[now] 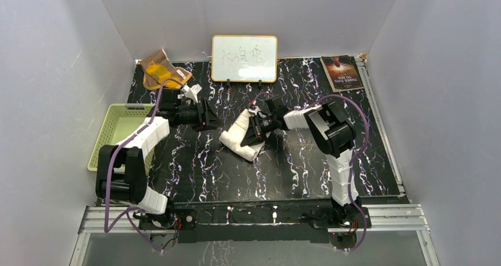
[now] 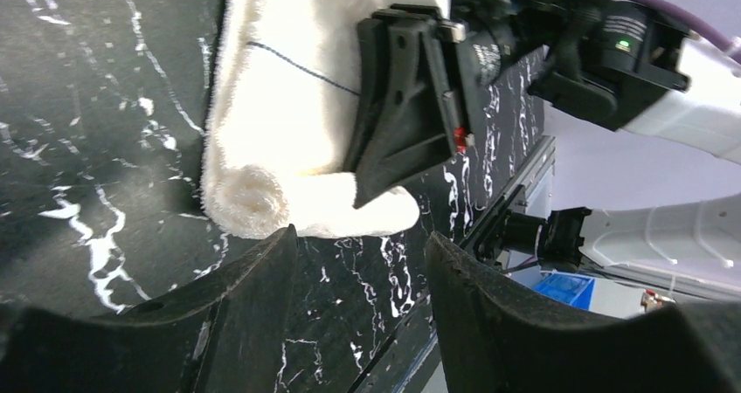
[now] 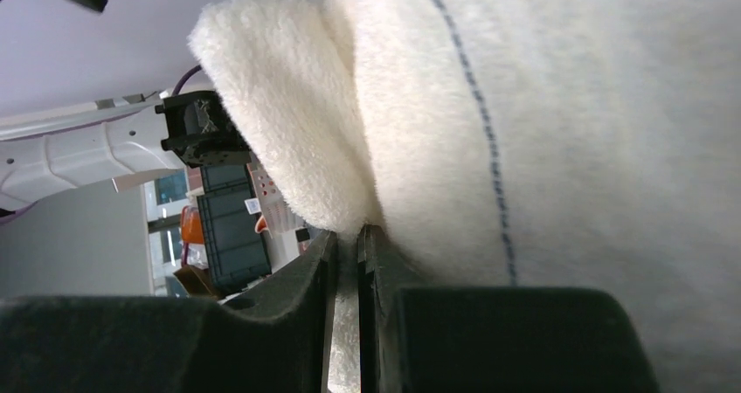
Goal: Roll the towels
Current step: Roll the towel at the center of the board.
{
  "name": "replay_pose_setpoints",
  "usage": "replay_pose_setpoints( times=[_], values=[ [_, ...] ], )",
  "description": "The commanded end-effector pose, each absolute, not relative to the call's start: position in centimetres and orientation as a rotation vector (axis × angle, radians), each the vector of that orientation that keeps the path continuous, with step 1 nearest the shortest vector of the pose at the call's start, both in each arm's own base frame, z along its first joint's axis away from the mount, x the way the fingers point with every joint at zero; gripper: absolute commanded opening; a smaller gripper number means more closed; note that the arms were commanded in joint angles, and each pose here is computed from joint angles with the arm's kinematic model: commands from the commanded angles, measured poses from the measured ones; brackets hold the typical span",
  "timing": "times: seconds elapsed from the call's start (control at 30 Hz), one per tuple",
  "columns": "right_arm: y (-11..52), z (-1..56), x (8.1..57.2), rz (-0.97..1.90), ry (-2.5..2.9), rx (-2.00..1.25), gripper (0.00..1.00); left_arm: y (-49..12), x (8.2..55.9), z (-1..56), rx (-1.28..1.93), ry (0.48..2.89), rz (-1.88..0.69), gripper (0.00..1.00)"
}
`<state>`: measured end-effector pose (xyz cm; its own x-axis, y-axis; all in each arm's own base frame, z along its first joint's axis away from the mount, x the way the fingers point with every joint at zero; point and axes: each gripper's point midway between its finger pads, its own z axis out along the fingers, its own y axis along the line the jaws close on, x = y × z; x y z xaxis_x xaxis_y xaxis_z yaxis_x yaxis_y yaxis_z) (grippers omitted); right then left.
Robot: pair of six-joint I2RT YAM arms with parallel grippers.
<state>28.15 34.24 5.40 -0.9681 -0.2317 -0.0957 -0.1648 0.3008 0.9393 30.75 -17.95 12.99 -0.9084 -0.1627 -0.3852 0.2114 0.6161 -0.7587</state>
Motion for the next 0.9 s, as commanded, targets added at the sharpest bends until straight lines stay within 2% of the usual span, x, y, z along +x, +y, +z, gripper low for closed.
replay_pose_setpoints(
  times=[0.0, 0.23, 0.4, 0.6, 0.8, 0.83, 0.87],
  values=[
    [33.9, 4.1, 29.0, -1.802, -2.487, 0.336, 0.0, -20.4, 29.7, 13.8, 0.085, 2.384, -1.361, 0.53],
    [33.0, 1.9, 29.4, -1.758, -2.517, 0.219, 0.0, -23.9, 29.3, 12.0, 0.096, 2.401, -1.437, 0.5],
    [32.8, 1.0, 29.4, -1.718, -2.542, 0.205, 0.0, -24.7, 30.7, 10.7, 0.026, 2.374, -1.456, 0.5],
    [32.5, 0.6, 29.3, -1.688, -2.565, 0.217, 0.0, -24.1, 32.3, 7.1, -0.124, 2.407, -1.356, 0.5],
    [32.0, 0.5, 29.8, -1.628, -2.662, 0.278, 0.0, -23.5, 31.8, 4.4, -0.168, 2.451, -1.287, 0.48],
    [31.9, 0.9, 30.1, -1.624, -2.694, 0.32, 0.02, -23.5, 31.6, 4.0, -0.162, 2.463, -1.276, 0.47],
    [31.9, 1.5, 30.5, -1.622, -2.728, 0.354, 0.09, -23.5, 31.4, 3.7, -0.155, 2.474, -1.262, 0.47]
  ],
)
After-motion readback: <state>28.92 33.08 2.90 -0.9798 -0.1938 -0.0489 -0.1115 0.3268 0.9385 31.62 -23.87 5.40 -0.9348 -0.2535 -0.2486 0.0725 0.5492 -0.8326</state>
